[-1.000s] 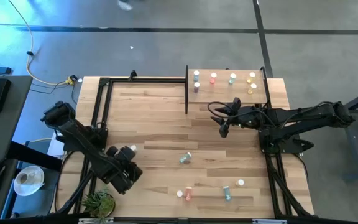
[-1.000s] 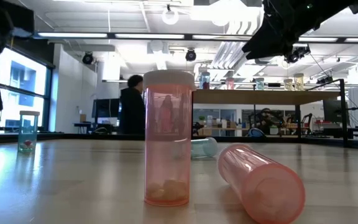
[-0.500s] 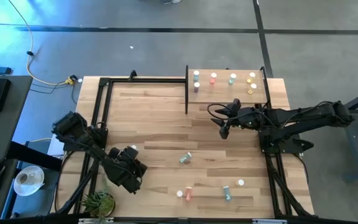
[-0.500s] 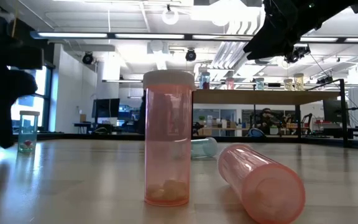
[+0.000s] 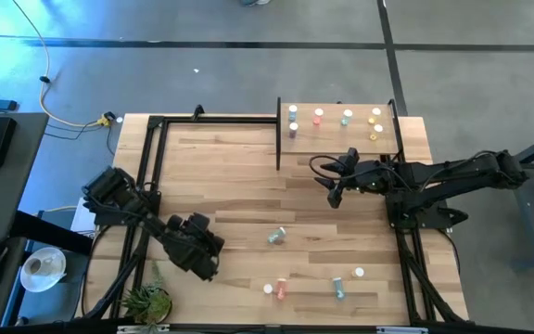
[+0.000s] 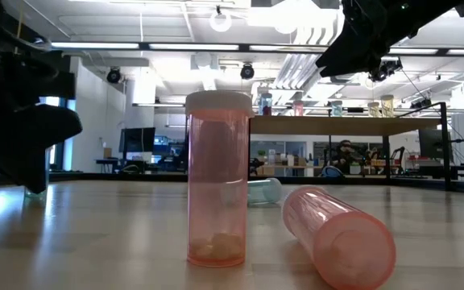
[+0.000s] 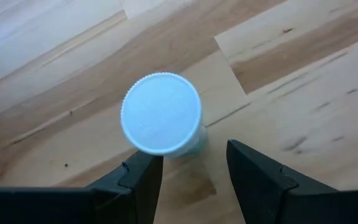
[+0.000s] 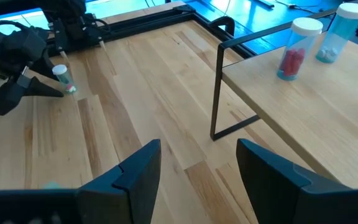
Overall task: Pick and place medicine bottles onto shelf by color
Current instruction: Put the left green pill bottle on the shelf aligned with the green pill bottle
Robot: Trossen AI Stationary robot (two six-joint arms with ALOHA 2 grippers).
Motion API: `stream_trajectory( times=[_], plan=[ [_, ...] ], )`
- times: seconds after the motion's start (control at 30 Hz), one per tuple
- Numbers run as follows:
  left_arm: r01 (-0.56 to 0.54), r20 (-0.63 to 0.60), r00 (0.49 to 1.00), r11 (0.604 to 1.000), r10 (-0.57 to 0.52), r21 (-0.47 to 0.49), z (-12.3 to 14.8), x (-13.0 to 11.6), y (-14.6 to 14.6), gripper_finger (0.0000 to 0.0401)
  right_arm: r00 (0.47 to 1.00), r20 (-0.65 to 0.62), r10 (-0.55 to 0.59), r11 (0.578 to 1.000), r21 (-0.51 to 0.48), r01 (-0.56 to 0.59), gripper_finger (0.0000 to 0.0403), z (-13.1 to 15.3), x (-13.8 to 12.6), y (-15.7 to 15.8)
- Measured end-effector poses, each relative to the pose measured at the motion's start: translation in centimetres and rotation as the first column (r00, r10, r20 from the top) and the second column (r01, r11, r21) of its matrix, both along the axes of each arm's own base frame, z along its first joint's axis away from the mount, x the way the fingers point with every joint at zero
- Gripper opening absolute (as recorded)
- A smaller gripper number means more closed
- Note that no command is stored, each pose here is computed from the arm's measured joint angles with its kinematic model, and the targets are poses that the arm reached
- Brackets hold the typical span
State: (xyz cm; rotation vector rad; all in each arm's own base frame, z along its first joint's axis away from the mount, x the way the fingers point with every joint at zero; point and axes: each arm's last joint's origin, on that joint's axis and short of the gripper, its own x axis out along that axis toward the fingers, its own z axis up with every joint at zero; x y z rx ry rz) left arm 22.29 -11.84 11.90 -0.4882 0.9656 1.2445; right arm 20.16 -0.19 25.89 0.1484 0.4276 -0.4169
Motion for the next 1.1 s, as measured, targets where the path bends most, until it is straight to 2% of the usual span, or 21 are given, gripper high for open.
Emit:
stream_trajectory(
  times=[0.4, 0.83, 1.1],
  plan=[
    [-0.018, -0.047, 0.999, 0.999, 0.021, 0.051, -1.2, 0.6, 1.0, 0.0166, 1.0, -0.008, 0.0, 1.0, 0.0, 0.0, 0.0202, -0.1, 0.0, 0.0],
    [-0.081, 0.003, 0.997, 0.99, 0.081, 0.118, -1.7, 0.0, 1.6, 0.0165, 1.0, -0.008, 0.0, 1.0, 0.0, 0.0, 0.0202, -0.1, 0.0, 0.0],
    [-0.069, 0.046, 0.997, 0.989, 0.064, 0.134, -2.5, -0.6, 1.8, 0.013, 1.0, -0.005, -0.003, 1.0, 0.005, 0.003, 0.0202, -0.1, 0.0, 0.0]
  ],
)
